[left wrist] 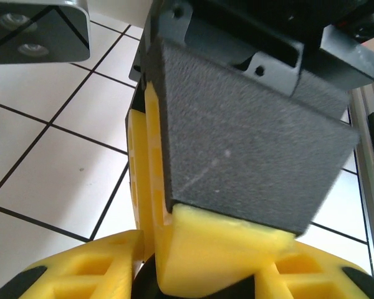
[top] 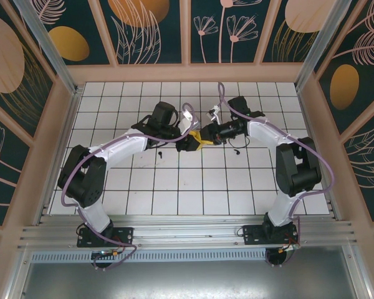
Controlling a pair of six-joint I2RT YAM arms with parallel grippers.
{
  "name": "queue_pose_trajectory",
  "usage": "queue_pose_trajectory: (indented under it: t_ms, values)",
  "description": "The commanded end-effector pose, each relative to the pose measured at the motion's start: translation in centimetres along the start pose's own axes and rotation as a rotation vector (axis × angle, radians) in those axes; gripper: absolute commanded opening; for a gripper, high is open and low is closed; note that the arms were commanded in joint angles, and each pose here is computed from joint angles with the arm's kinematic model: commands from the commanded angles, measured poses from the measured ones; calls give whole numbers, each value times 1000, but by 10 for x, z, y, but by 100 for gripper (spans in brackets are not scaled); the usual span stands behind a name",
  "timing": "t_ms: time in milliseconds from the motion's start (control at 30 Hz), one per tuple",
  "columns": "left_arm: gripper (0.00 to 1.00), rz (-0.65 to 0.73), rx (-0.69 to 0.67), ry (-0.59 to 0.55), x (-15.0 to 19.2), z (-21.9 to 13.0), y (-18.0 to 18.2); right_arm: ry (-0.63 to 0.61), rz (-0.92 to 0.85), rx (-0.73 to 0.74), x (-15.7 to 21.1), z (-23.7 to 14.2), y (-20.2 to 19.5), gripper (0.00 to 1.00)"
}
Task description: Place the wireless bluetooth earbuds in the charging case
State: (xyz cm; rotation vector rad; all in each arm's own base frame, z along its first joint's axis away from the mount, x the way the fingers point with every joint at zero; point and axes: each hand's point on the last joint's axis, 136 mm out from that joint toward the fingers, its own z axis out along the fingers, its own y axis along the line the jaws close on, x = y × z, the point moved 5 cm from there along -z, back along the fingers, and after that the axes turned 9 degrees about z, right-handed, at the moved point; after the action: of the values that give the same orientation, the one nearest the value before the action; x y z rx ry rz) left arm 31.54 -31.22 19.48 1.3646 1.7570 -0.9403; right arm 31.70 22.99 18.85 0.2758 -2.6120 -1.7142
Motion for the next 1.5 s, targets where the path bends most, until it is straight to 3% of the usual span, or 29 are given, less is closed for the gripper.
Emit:
queue_pose_trajectory:
  t_ms: [0,233,500,667,833,933,1067,1267,1467]
  values:
    - [38,110,-9,-107,-32,-6,0,87,-11,-49,13,14,7,22]
    - [40,101,-56,-91,-30,-6,6,36,8,-33,4,4,1,9]
    - [59,98,-203,-132,-41,-22,13,-105,2,16,-6,-14,0,4]
    - [67,6,-266,-203,-67,-42,23,-211,-21,81,-11,-26,4,3]
    - [67,-168,-271,-310,-77,-77,35,-385,-101,143,-16,-49,24,3]
    - [67,-262,-251,-443,-79,-104,31,-489,-185,105,-12,-62,46,0]
    - [67,-274,-154,-606,-87,-121,6,-583,-302,16,-2,-78,76,0]
    - [65,-225,0,-635,-70,-119,-22,-575,-426,-90,11,-84,112,0]
    - [65,-132,149,-644,-81,-122,-47,-499,-513,-85,25,-67,139,0]
